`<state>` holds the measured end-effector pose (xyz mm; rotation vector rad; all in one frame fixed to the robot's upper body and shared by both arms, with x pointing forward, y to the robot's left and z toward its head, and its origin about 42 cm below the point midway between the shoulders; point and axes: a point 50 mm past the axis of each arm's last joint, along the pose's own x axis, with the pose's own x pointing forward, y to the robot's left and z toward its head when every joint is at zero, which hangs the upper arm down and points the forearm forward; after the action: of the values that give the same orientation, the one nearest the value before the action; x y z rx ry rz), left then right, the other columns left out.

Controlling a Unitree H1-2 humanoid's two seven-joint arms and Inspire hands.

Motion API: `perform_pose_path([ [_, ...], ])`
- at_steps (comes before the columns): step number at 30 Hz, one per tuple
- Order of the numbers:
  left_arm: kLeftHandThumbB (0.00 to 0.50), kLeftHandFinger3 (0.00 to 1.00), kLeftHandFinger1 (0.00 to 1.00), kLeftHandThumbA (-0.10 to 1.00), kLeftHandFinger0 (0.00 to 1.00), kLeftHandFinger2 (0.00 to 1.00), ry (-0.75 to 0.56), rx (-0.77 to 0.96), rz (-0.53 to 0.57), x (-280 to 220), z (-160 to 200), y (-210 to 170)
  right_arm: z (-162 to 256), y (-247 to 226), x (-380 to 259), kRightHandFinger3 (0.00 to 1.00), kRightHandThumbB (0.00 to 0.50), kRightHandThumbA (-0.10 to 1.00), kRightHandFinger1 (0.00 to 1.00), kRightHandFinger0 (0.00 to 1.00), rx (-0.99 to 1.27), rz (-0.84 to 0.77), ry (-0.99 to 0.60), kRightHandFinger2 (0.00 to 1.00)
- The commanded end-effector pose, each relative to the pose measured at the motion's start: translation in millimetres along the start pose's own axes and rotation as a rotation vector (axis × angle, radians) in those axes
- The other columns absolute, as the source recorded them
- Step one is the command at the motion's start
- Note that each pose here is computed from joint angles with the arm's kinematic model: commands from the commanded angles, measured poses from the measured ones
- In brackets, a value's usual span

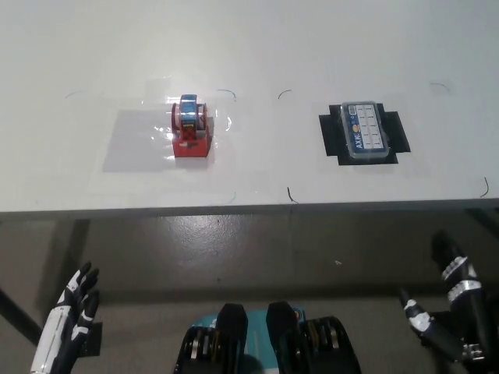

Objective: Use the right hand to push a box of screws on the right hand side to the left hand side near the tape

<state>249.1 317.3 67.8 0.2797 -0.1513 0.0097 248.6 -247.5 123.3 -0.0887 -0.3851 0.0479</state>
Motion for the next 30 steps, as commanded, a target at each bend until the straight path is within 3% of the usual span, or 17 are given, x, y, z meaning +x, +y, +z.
perform_pose_path([
  [1, 0.241, 1.00, 1.00, 0.89, 1.00, 1.00, -0.099, 0.020, -0.015, 0, 15, 7, 43, -8, 12, 1.00, 0.162, 0.71, 0.99, 0.95, 0.004, -0.007, -0.229, 1.00],
  [4, 0.232, 1.00, 1.00, 0.87, 1.00, 1.00, -0.110, 0.017, -0.015, -1, 18, 7, 59, -13, 25, 1.00, 0.158, 0.79, 0.99, 0.93, -0.026, -0.009, -0.304, 1.00],
  [7, 0.223, 1.00, 1.00, 0.90, 1.00, 1.00, -0.113, 0.027, -0.022, -3, 20, 6, 72, -20, 37, 1.00, 0.213, 0.89, 1.00, 1.00, -0.049, 0.001, -0.311, 1.00],
  [10, 0.214, 1.00, 1.00, 0.95, 1.00, 1.00, -0.125, 0.027, -0.035, -2, 23, 5, 79, -27, 56, 1.00, 0.309, 0.93, 1.00, 1.00, -0.058, 0.002, -0.274, 1.00],
  [17, 0.238, 1.00, 1.00, 1.00, 1.00, 1.00, -0.145, 0.001, -0.051, -2, 28, 3, 80, -44, 108, 1.00, 0.271, 1.00, 1.00, 1.00, -0.122, 0.030, -0.322, 1.00],
  [24, 0.246, 1.00, 1.00, 1.00, 1.00, 1.00, -0.165, 0.046, -0.053, -3, 34, 2, 77, -54, 160, 1.00, 0.340, 1.00, 1.00, 1.00, -0.150, 0.041, -0.299, 1.00],
  [30, 0.253, 1.00, 1.00, 1.00, 1.00, 1.00, -0.167, 0.039, -0.066, -8, 36, 1, 74, -52, 212, 1.00, 0.322, 1.00, 1.00, 1.00, -0.096, 0.032, -0.283, 1.00],
])
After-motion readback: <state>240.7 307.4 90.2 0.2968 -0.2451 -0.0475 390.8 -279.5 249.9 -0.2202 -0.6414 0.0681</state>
